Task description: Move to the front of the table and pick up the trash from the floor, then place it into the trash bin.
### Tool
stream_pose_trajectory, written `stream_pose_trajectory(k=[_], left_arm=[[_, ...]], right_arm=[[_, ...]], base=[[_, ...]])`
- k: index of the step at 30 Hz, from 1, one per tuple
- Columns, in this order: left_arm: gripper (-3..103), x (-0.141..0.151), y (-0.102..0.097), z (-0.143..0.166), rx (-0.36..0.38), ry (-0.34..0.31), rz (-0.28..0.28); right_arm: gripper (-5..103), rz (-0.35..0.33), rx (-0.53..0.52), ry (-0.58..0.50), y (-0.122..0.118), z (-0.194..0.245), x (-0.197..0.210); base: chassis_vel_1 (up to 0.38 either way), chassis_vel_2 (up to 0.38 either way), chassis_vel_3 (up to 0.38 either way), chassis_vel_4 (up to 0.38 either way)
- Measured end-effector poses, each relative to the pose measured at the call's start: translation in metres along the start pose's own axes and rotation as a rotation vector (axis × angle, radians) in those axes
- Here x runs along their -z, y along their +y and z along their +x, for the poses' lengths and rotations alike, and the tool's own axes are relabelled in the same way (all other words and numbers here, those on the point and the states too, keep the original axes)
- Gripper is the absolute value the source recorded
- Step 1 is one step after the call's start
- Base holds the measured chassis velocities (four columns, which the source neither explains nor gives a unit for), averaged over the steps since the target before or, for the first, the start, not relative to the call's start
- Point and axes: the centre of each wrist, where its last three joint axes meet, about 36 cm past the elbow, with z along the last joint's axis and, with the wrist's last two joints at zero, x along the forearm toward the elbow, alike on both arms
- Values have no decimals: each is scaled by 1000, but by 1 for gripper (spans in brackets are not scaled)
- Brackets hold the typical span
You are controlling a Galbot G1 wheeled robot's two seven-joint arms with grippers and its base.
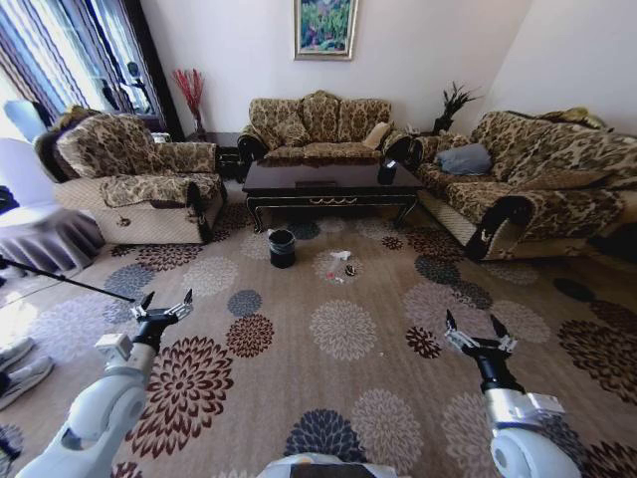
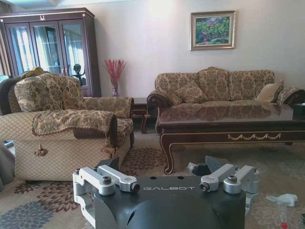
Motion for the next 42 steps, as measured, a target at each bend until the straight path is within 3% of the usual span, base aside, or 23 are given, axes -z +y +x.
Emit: stream_pose_trajectory(k=[7, 10, 13, 42], left_arm=[[100, 2, 1, -2, -37, -8, -11], [100, 12, -1, 2, -61, -66, -45], [100, 16, -2, 4, -73, -78, -53], [100, -2, -12, 9, -101, -1, -20]], right_arm=[[100, 34, 10, -24, 1, 2, 2], [100, 110, 18, -78, -1, 1, -5], [100, 111, 21, -84, 0, 1, -6], [100, 147, 96, -36, 4, 6, -32]], base=[[0, 0, 0, 0], [0, 0, 0, 0], [0, 0, 0, 0], [0, 0, 0, 0]])
